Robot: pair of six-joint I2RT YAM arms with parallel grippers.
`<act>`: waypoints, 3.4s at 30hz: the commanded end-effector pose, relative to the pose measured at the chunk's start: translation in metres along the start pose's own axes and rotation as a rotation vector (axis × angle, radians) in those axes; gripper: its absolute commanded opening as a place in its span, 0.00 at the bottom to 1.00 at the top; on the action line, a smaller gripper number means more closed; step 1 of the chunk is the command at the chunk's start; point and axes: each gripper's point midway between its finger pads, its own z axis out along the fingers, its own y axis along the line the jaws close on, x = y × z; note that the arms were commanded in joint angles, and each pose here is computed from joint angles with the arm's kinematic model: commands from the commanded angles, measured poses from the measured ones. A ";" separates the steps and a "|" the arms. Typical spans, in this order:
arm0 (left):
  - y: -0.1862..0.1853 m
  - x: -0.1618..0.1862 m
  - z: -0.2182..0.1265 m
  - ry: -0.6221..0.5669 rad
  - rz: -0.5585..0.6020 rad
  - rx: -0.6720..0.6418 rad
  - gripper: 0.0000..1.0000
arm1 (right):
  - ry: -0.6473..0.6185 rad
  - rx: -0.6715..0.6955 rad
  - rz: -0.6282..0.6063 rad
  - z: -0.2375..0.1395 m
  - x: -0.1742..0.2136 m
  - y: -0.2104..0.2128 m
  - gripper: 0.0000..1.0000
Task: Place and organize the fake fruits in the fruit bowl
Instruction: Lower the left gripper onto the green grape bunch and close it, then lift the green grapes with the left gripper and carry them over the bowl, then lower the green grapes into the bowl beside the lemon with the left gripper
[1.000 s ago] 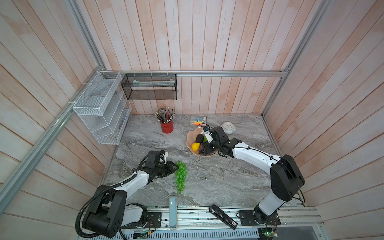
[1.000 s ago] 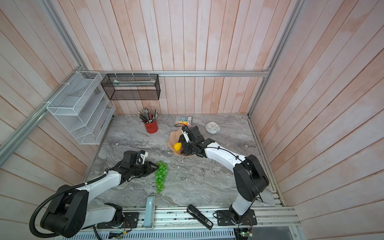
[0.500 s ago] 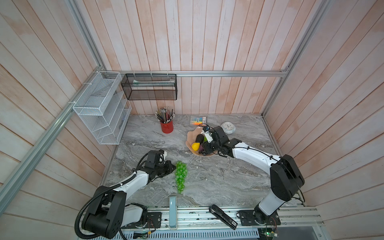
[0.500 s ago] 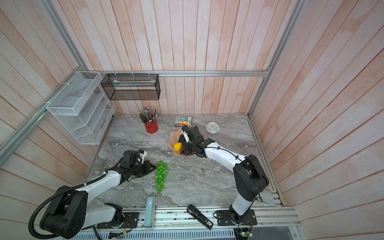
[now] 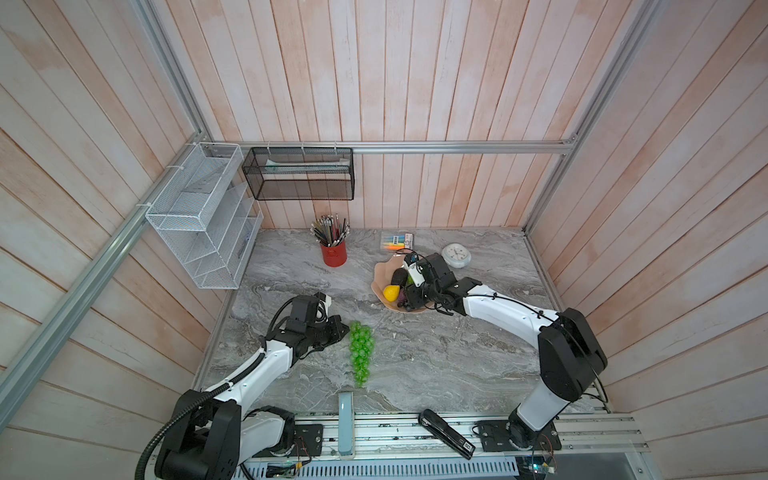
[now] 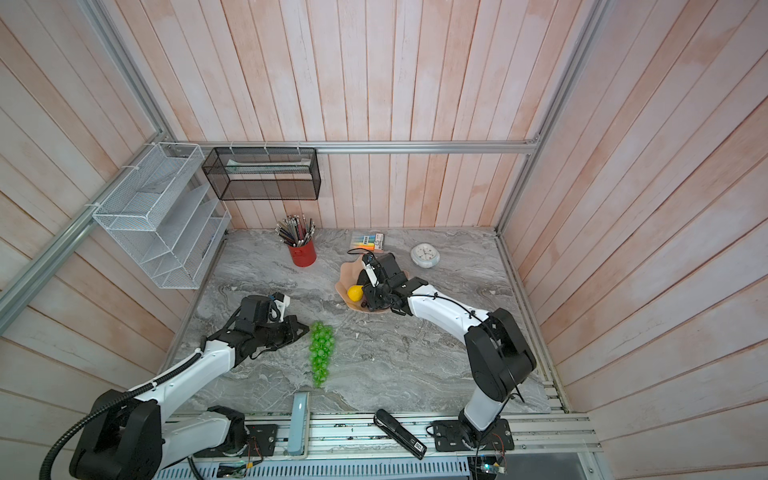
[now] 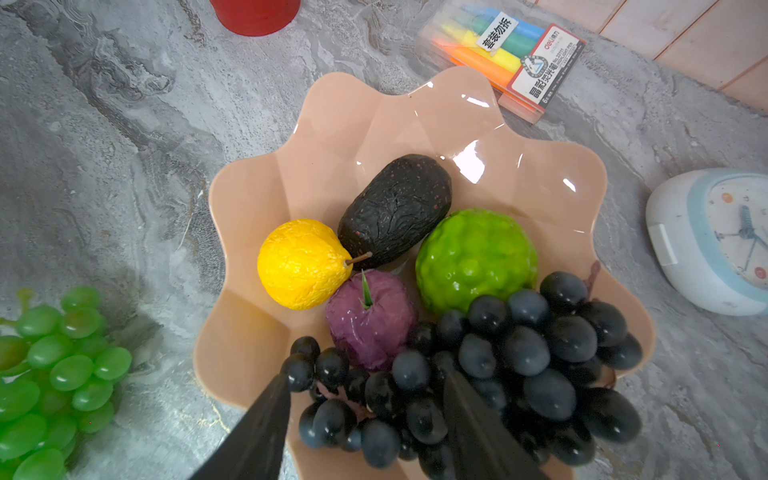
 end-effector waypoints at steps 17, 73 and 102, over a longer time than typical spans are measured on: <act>-0.125 -0.048 -0.059 -0.067 0.116 0.039 0.00 | -0.182 -0.003 0.078 -0.046 -0.038 -0.008 0.61; -0.186 -0.097 0.019 0.018 0.196 0.185 0.00 | -0.242 -0.303 0.264 -0.013 -0.017 -0.018 0.53; -0.168 -0.160 0.088 0.013 0.241 0.208 0.00 | -0.115 -0.317 0.196 0.046 0.006 0.020 0.49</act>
